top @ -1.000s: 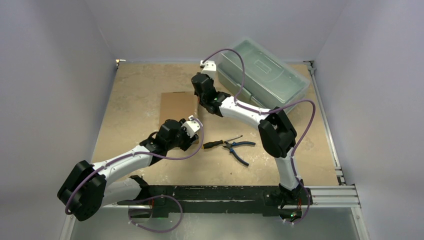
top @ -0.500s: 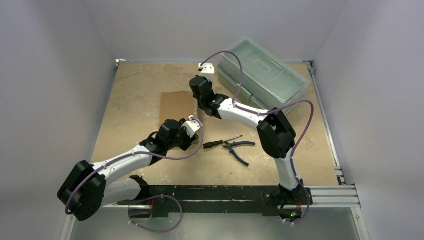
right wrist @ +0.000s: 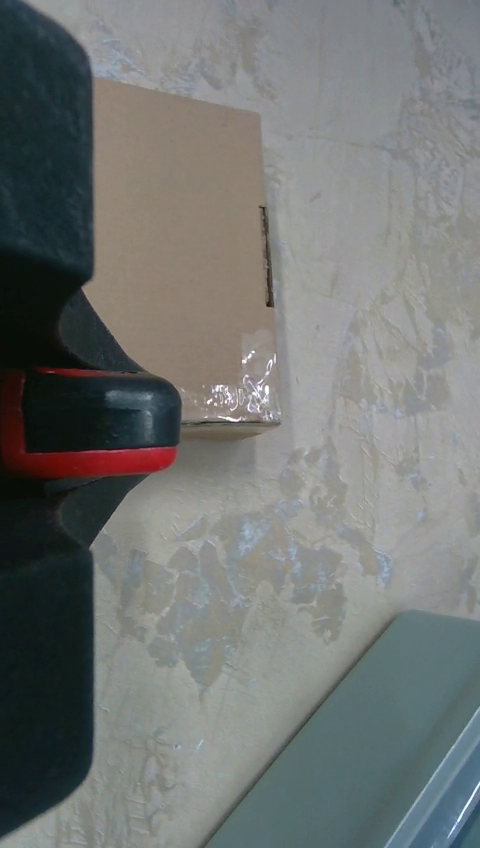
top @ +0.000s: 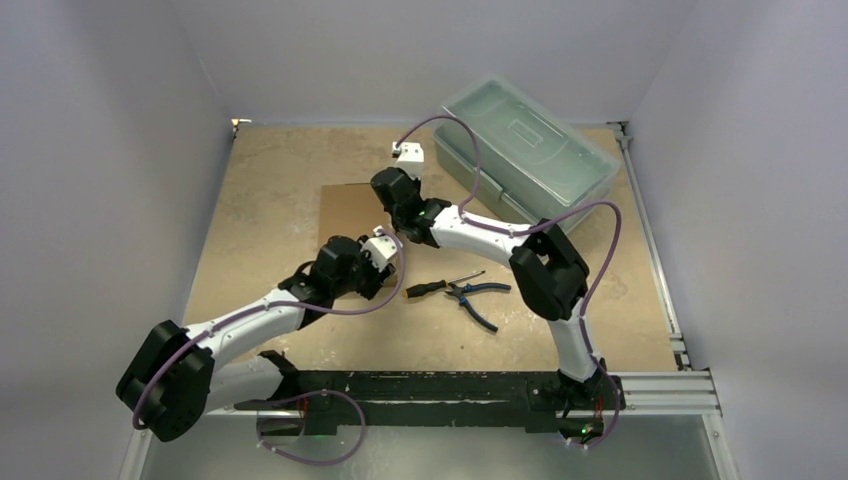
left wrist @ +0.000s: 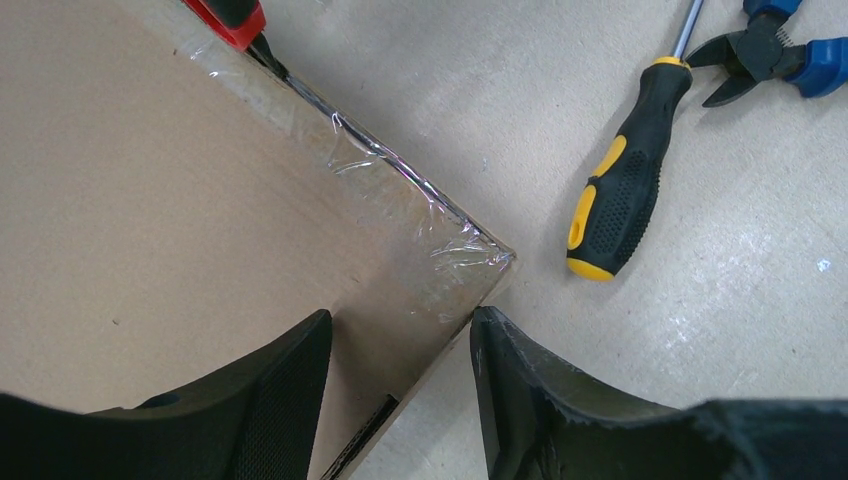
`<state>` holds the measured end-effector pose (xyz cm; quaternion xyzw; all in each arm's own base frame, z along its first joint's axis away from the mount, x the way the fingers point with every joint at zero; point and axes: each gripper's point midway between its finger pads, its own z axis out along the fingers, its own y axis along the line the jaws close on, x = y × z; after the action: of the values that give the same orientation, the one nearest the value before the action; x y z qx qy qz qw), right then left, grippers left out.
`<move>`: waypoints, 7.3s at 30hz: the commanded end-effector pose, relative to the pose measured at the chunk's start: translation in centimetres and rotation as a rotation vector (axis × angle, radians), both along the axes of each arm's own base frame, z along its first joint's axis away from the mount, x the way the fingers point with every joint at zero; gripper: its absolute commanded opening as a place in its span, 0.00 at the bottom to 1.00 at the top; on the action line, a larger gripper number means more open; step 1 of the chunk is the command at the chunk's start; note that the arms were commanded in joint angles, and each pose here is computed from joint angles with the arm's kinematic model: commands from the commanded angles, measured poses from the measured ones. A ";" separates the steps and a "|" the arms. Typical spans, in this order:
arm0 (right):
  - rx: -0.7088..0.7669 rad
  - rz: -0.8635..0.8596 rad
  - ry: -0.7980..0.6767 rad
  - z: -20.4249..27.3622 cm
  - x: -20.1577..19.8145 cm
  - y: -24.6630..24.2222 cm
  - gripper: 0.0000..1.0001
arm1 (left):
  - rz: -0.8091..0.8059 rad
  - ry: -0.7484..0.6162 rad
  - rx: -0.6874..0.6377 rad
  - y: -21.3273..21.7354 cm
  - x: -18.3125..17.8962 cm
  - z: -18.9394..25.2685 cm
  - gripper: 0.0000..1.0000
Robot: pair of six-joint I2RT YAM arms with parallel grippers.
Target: Unpack the express box
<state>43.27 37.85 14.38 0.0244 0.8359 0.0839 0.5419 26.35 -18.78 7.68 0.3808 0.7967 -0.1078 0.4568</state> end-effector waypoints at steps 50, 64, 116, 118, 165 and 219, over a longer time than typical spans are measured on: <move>0.102 0.061 0.073 3.3 -8.5 -0.5 0.00 | 0.041 -0.015 -0.074 -0.7 2.3 1.7 0.48; 0.123 0.070 0.108 2.9 -10.6 -0.4 0.00 | 0.038 -0.015 -0.076 -0.8 2.3 1.7 0.48; 0.018 0.061 -0.002 1.5 -8.2 -0.8 0.00 | 1.265 0.836 -1.436 1.5 -2.4 2.3 0.50; 0.010 0.059 -0.003 1.5 -8.4 -0.7 0.00 | 1.248 0.817 -1.477 1.4 -1.5 2.3 0.50; 0.074 -0.162 0.084 2.5 -11.2 -1.0 0.00 | 1.023 0.724 -1.547 -1.3 0.2 0.6 0.36; -0.046 -0.358 -0.121 2.6 -17.3 0.8 0.00 | 0.949 0.727 -1.799 -2.5 0.9 4.3 0.31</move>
<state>29.01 36.69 17.15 0.1507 0.7634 -0.0747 0.6237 25.98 -20.86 7.26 -0.5080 0.6387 -0.5038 0.2831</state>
